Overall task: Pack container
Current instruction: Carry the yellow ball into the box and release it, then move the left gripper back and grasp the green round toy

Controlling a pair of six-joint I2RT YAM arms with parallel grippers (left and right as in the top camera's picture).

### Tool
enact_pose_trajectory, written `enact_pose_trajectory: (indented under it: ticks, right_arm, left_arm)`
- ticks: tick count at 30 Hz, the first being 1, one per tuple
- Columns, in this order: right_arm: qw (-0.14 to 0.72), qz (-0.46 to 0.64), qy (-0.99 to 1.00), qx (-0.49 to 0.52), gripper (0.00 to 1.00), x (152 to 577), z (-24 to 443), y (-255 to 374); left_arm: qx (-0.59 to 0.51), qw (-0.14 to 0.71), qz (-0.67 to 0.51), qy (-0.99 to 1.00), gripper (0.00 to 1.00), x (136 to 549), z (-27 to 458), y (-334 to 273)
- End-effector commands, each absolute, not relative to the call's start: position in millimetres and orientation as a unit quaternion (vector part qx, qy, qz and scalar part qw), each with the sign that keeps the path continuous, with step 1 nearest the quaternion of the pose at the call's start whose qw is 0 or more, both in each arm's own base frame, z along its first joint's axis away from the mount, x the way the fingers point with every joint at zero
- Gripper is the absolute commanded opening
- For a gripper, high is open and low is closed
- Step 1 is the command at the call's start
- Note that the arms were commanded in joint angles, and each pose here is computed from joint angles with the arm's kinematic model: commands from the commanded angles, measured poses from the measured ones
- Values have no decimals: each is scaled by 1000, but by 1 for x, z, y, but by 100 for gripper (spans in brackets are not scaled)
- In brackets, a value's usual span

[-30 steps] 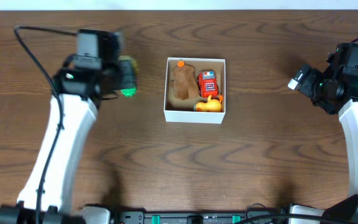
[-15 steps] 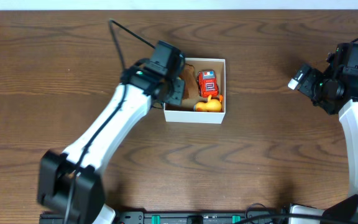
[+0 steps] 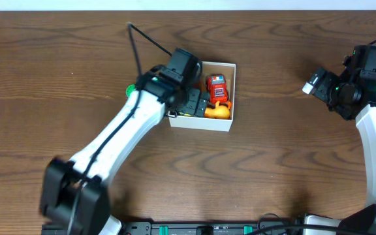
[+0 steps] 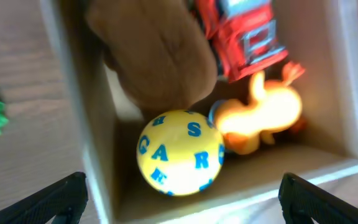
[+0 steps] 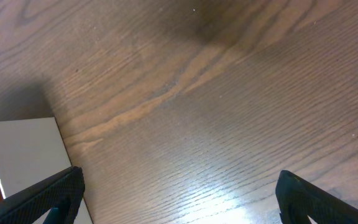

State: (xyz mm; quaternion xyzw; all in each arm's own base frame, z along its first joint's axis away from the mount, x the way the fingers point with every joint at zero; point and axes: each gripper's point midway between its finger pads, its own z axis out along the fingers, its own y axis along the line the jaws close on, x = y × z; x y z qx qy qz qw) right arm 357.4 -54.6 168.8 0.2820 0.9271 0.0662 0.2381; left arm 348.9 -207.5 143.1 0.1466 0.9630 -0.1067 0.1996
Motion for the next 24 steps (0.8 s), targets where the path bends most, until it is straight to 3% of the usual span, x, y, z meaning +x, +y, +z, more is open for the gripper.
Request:
enact_pose_trajectory:
  ticks: [1,7,12,17,20,24]
  right_arm:
    - [234,69,926,289,99,356,166,-55]
    - [234,69,926,289,99,356,166,-55]
    - [234,69,926,289,99,356,166,-55]
    - [234,69,926,289,99,356,166,-55]
    - [234,69,926,289,99,356,166,-55]
    - [234,69,926,289,99,356,166,-55]
  left_arm:
    - [137,251,-112,952,98,350,184,-195]
    - [63,277,23,958,98,360,197,-114]
    - [-1,240,37,970,100,372,174,-66]
    - [-48,219,45,973,77,387,152,-31]
    - [-66,211,36,975,77,402,132,-21]
    - [-65,194,-7,979,85,422,95,-32]
